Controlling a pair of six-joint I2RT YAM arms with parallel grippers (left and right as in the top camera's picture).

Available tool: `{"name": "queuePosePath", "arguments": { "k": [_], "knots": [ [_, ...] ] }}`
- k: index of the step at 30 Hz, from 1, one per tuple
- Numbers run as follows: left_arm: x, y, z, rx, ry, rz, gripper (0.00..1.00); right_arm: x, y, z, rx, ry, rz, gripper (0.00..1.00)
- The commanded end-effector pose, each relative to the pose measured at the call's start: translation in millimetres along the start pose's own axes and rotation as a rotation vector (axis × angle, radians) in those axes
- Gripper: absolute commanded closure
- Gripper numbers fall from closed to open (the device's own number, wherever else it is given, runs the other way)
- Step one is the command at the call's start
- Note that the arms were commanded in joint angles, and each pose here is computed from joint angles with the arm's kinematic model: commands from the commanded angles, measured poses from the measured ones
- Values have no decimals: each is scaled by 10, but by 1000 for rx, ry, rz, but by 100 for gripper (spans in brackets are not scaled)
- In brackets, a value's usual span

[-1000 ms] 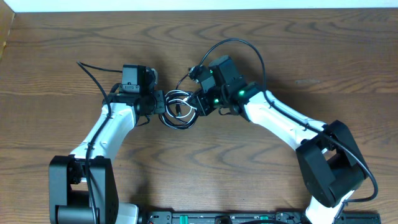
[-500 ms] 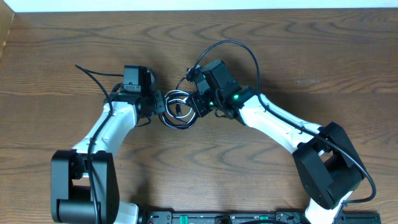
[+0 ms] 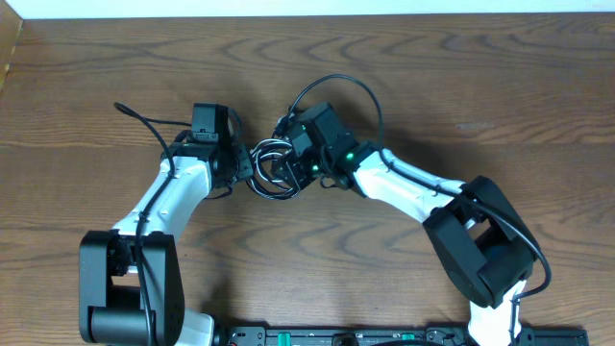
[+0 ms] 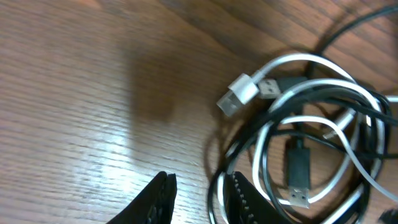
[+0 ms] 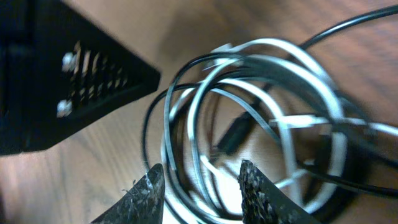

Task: Untangle cables

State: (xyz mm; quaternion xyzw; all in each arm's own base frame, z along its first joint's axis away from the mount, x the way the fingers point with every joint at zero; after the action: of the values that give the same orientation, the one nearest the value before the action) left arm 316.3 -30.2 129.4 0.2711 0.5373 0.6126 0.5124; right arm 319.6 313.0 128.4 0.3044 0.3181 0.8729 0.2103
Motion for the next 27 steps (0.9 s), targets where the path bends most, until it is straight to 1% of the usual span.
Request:
{"name": "queuePosePath", "arguments": {
  "k": [1, 3, 5, 7, 10, 15, 18, 21, 23, 24, 25, 26, 27],
  "knots": [
    [106, -37, 15, -15, 67, 68, 70, 132, -163, -119, 49, 9, 68, 58],
    [140, -34, 32, -17, 78, 71, 70, 166, -230, -173, 70, 29, 85, 54],
    [194, -29, 59, -22, 96, 75, 70, 202, -286, -226, 91, 39, 128, 49],
    [245, -23, 86, -23, 115, 70, 70, 226, -323, -268, 108, 33, 183, 46],
    [291, -16, 112, -10, 142, 28, 69, 236, -350, -306, 124, 24, 231, 45],
    [316, -7, 142, 1, 163, -30, 69, 264, -360, -344, 143, 24, 288, 49],
    [294, -6, 137, 11, 139, -59, 69, 297, -350, -356, 148, 50, 336, 51],
    [289, -6, 135, 14, 125, -66, 69, 301, -348, -364, 153, 54, 341, 53],
    [289, -6, 135, 14, 126, -66, 69, 299, -348, -365, 153, 53, 339, 59],
    [289, -6, 136, 14, 126, -66, 69, 286, -345, -365, 153, 51, 333, 59],
    [288, -6, 136, 13, 126, -66, 68, 261, -343, -362, 151, 49, 317, 59],
    [288, -6, 136, 14, 126, -66, 67, 216, -318, -328, 137, 46, 304, 55],
    [288, -6, 136, 14, 126, -67, 66, 182, -284, -279, 120, 41, 299, 55]
  ]
}}
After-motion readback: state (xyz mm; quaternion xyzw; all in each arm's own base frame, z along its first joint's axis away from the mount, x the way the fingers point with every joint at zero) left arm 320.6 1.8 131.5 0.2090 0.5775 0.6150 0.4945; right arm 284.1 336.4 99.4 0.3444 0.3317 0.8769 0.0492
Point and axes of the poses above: each gripper's point midway between its finger pads, its own y axis back along the fingers, its own x axis along the line the jaws close on, z = x × y, the point moved 10 cm from there along y, back along the fingers, and after that the axes turned 5 degrees about y, right-handed, at the moved point
